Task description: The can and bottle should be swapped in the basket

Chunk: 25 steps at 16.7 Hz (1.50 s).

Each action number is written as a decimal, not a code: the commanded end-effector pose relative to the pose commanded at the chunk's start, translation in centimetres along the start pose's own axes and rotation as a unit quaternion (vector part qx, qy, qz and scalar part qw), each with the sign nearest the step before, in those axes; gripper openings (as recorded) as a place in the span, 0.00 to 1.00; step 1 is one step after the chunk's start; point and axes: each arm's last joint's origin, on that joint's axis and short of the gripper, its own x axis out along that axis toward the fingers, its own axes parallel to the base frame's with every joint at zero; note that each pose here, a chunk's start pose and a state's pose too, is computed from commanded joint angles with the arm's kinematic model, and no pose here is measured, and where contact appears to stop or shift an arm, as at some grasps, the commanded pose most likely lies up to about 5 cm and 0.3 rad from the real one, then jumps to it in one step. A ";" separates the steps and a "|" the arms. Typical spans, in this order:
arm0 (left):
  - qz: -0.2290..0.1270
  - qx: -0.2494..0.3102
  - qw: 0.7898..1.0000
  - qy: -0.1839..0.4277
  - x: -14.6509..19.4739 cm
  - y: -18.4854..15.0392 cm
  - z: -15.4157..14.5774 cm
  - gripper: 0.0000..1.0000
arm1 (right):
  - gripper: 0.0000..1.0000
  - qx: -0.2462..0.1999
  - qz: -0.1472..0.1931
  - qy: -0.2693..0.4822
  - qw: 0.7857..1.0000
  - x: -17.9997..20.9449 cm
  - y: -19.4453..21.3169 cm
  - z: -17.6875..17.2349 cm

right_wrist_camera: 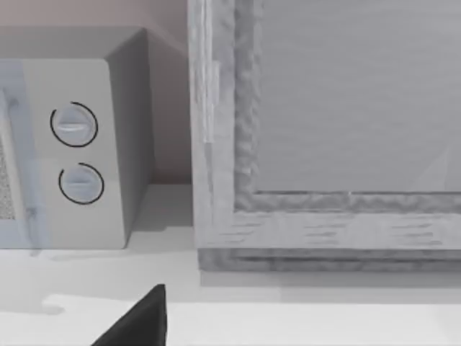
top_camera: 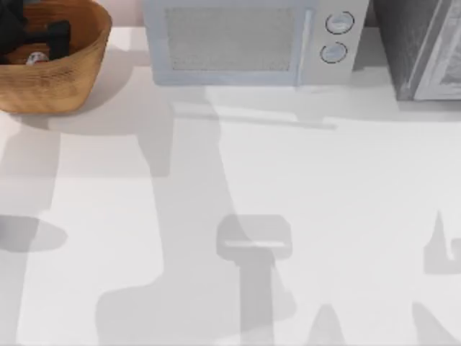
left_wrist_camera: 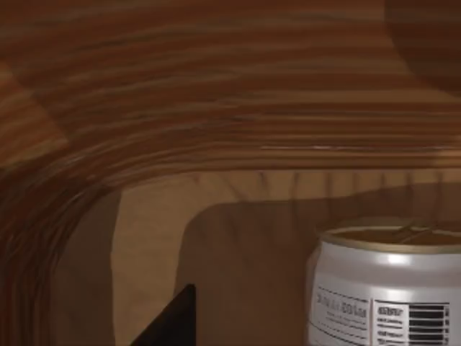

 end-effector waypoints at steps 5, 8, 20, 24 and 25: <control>0.000 0.000 1.000 0.000 0.0 0.0 0.0 0.85 | 1.00 0.000 0.000 0.000 1.000 0.0 0.0 0.0; 0.000 0.000 1.000 0.000 0.0 0.0 0.0 0.62 | 1.00 0.000 0.000 0.000 1.000 0.0 0.0 0.0; 0.000 0.000 1.000 0.000 0.0 0.0 0.0 0.00 | 1.00 0.000 0.000 0.000 1.000 0.0 0.0 0.0; 0.000 0.000 1.000 0.000 0.0 0.0 0.0 0.00 | 1.00 0.000 0.000 0.000 1.000 0.0 0.0 0.0; 0.001 0.003 1.000 -0.020 -1.9 -0.1 0.5 0.00 | 1.00 0.000 0.000 0.000 1.000 0.0 0.0 0.0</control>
